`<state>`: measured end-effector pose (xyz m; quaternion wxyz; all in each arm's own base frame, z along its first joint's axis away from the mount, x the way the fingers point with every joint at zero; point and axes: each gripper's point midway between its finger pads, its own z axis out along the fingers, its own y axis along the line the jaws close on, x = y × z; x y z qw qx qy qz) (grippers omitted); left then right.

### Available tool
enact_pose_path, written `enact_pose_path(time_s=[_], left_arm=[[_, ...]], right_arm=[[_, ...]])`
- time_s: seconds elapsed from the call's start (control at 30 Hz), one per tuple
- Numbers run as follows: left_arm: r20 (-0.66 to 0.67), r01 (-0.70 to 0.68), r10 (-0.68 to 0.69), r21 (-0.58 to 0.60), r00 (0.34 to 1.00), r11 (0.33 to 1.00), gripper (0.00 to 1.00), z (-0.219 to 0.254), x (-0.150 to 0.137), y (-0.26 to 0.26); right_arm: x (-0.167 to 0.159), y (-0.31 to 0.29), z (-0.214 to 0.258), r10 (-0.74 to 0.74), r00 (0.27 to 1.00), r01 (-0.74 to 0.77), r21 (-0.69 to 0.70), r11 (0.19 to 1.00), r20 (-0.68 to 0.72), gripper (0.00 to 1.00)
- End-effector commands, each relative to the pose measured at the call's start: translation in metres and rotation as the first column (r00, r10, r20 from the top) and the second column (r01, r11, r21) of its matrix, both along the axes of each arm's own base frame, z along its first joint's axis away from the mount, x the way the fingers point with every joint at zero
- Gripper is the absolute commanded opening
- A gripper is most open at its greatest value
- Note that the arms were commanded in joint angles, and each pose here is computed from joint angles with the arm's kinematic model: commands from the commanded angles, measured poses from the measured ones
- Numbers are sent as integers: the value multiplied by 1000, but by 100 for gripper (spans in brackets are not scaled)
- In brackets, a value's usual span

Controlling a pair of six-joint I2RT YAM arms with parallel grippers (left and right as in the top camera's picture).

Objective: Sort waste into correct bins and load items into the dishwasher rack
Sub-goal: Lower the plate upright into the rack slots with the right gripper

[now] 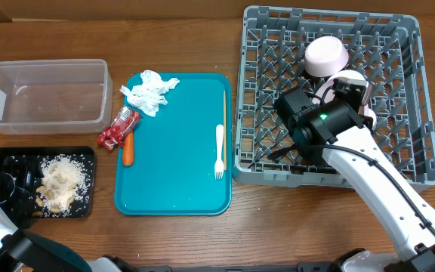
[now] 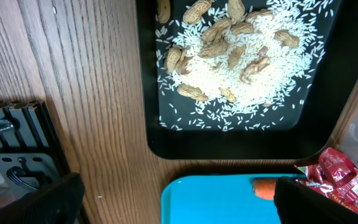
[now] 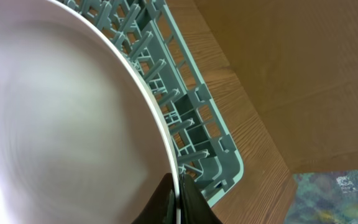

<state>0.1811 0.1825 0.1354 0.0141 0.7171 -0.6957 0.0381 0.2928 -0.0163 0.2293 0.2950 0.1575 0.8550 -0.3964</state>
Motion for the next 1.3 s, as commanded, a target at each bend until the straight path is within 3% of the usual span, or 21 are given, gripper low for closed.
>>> enact_pose_path(time_s=[0.0, 0.23, 0.3, 0.33, 0.37, 0.4, 0.57, 0.9, 0.97, 1.0, 1.07, 1.1, 1.13, 1.17, 1.27], left_arm=[[-10, -11, 10, -5, 1000, 1000, 100, -2, 0, -1], [-10, -11, 10, -5, 1000, 1000, 100, -2, 0, -1], [-10, -11, 10, -5, 1000, 1000, 100, -2, 0, -1], [-10, -11, 10, -5, 1000, 1000, 100, -2, 0, -1], [-10, -11, 10, -5, 1000, 1000, 100, -2, 0, -1], [-10, -11, 10, -5, 1000, 1000, 100, -2, 0, -1], [-10, -11, 10, -5, 1000, 1000, 100, -2, 0, -1], [-10, -11, 10, -5, 1000, 1000, 100, -2, 0, -1], [-10, -11, 10, -5, 1000, 1000, 100, -2, 0, -1], [-10, -11, 10, -5, 1000, 1000, 100, -2, 0, -1], [-10, -11, 10, -5, 1000, 1000, 100, -2, 0, -1], [-10, -11, 10, -5, 1000, 1000, 100, -2, 0, -1], [-10, -11, 10, -5, 1000, 1000, 100, -2, 0, -1], [-10, -11, 10, -4, 1000, 1000, 100, -2, 0, -1], [-10, -11, 10, -5, 1000, 1000, 100, -2, 0, -1]], right_arm=[[0, 0, -1, 2, 1000, -2, -1, 1000, -3, 7], [3, 29, -1, 121, 992, -121, -13, 993, -26, 10], [2, 39, -1, 154, 988, -154, -8, 988, -27, 16], [1, 44, -3, 167, 985, -166, 7, 986, -33, 55], [0, 46, -5, 169, 985, -169, 17, 986, -37, 71], [0, 46, -6, 169, 985, -168, 26, 985, -41, 97], [-3, 67, -18, 175, 983, -160, 212, 964, -55, 100], [4, 100, 43, 204, 970, -243, 463, 853, 132, 100], [2, 117, 39, 229, 965, -261, 557, 789, 127, 95], [0, 133, 34, 256, 960, -272, 624, 733, 118, 84], [0, 155, 29, 345, 933, -319, 685, 655, 104, 52], [0, 176, 25, 444, 890, -375, 721, 583, 103, 26], [1, 186, 23, 488, 867, -397, 734, 551, 103, 13], [3, 191, 17, 496, 864, -393, 738, 549, 90, 5], [10, 194, -2, 496, 868, -359, 736, 575, 36, 4]])
